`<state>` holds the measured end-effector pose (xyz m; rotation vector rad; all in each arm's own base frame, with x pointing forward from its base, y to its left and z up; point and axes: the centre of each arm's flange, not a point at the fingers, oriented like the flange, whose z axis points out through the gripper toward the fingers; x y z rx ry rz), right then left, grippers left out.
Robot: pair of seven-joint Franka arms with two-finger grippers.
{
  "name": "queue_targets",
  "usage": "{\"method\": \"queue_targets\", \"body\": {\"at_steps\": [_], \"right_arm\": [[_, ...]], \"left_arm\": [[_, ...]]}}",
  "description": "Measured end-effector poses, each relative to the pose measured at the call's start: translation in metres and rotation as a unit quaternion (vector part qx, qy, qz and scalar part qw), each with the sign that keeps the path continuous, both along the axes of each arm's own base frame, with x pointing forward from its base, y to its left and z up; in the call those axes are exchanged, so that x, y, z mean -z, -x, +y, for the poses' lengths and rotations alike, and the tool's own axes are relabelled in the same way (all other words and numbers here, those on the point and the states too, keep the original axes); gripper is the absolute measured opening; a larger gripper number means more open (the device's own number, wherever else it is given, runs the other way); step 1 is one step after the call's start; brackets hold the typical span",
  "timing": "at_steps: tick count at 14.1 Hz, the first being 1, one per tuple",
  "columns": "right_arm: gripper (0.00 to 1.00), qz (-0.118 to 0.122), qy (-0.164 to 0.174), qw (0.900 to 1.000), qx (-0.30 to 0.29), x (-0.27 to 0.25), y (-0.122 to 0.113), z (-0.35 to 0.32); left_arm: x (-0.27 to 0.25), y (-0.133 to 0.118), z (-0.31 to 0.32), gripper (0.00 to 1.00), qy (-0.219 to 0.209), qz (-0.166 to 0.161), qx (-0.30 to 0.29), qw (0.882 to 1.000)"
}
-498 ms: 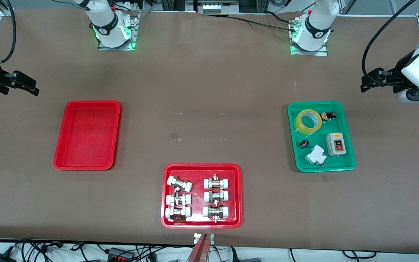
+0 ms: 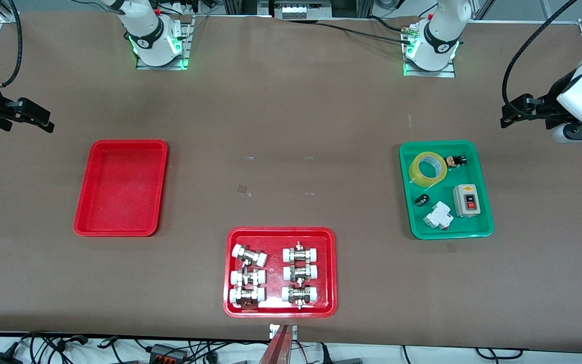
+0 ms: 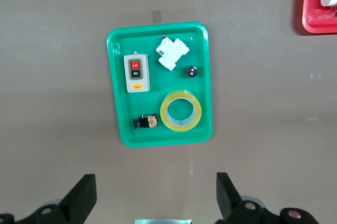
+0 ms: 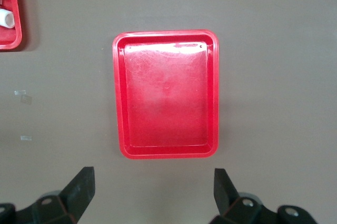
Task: Left arm passes tape to right arm into tray
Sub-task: 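Move the left gripper toward the tape roll on the green tray, then lower the left gripper onto the yellow tape roll and close it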
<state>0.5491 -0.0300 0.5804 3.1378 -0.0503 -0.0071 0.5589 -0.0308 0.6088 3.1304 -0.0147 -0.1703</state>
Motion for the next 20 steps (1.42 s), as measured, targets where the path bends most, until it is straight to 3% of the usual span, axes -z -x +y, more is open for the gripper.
{"method": "queue_targets", "body": {"at_steps": [5,9,11,15,20], "right_arm": [[1.00,-0.001,0.000,1.000,-0.001,0.000,0.000,0.000],[1.00,0.001,0.000,1.000,-0.001,0.002,-0.001,0.000],[1.00,0.003,0.000,1.000,-0.001,0.003,-0.002,-0.001],[1.00,0.003,0.000,1.000,0.000,0.004,-0.002,-0.001],[1.00,0.007,0.000,1.000,0.004,0.009,-0.004,-0.006]], "left_arm": [[0.039,-0.016,0.005,1.00,0.006,0.034,-0.002,0.999],[0.129,-0.051,0.014,1.00,0.022,0.080,-0.006,0.997],[0.185,-0.061,0.014,1.00,0.028,0.086,-0.008,0.996],[0.297,-0.038,0.009,1.00,0.032,0.100,-0.010,0.994],[0.358,-0.003,0.034,1.00,0.034,0.106,-0.037,0.993]]}}
